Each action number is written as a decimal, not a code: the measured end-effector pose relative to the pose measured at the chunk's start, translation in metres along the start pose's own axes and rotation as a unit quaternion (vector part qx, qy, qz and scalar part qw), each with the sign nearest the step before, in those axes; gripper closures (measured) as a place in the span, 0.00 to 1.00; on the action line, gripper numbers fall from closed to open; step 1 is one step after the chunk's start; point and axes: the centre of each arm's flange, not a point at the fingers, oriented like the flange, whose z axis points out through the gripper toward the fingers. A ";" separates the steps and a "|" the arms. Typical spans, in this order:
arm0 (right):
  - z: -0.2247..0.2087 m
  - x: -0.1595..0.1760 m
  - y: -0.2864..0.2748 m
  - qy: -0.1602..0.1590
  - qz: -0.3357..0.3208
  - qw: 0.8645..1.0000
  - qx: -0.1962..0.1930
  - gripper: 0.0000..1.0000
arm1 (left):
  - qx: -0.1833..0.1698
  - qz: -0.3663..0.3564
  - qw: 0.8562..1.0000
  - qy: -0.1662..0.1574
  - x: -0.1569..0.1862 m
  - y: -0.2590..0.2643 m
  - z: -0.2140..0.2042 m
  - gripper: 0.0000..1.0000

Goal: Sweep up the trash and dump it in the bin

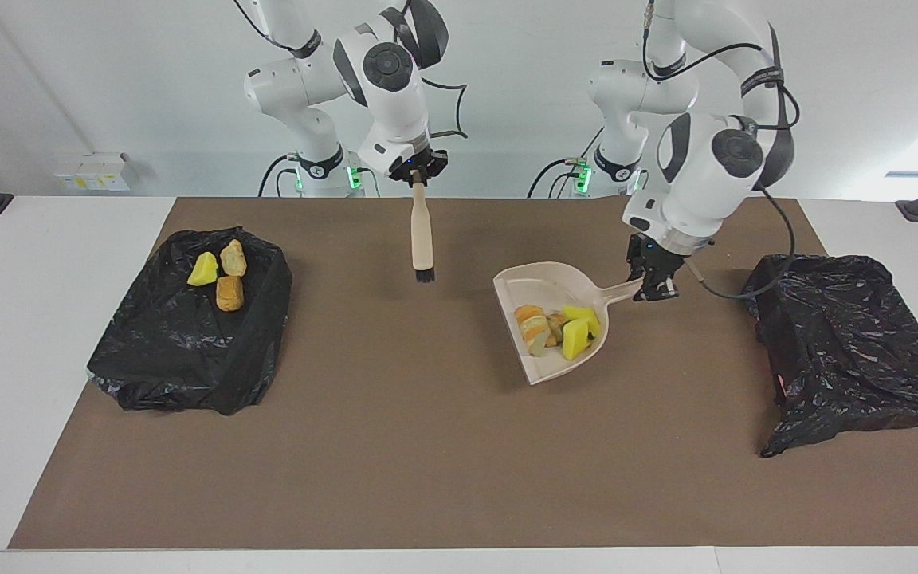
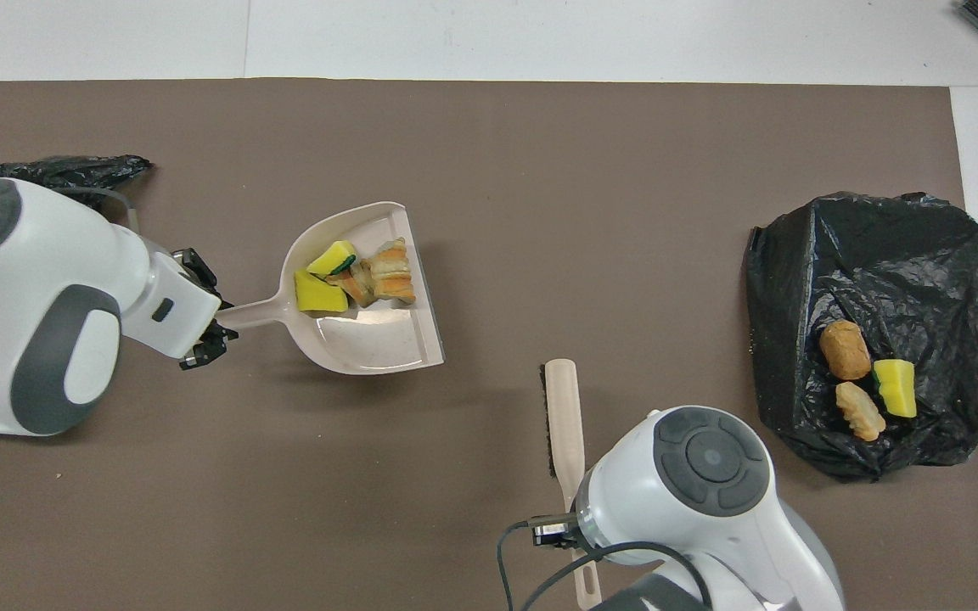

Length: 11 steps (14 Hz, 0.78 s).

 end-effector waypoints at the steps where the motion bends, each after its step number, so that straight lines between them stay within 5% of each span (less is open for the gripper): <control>1: 0.009 -0.001 -0.010 0.003 0.005 1.000 0.002 0.74 | 0.000 -0.006 1.000 0.002 -0.016 -0.008 -0.014 0.67; 11: 0.107 0.004 -0.075 -0.013 -0.008 1.000 -0.026 0.74 | 0.015 -0.044 0.999 0.012 -0.188 -0.061 -0.076 0.67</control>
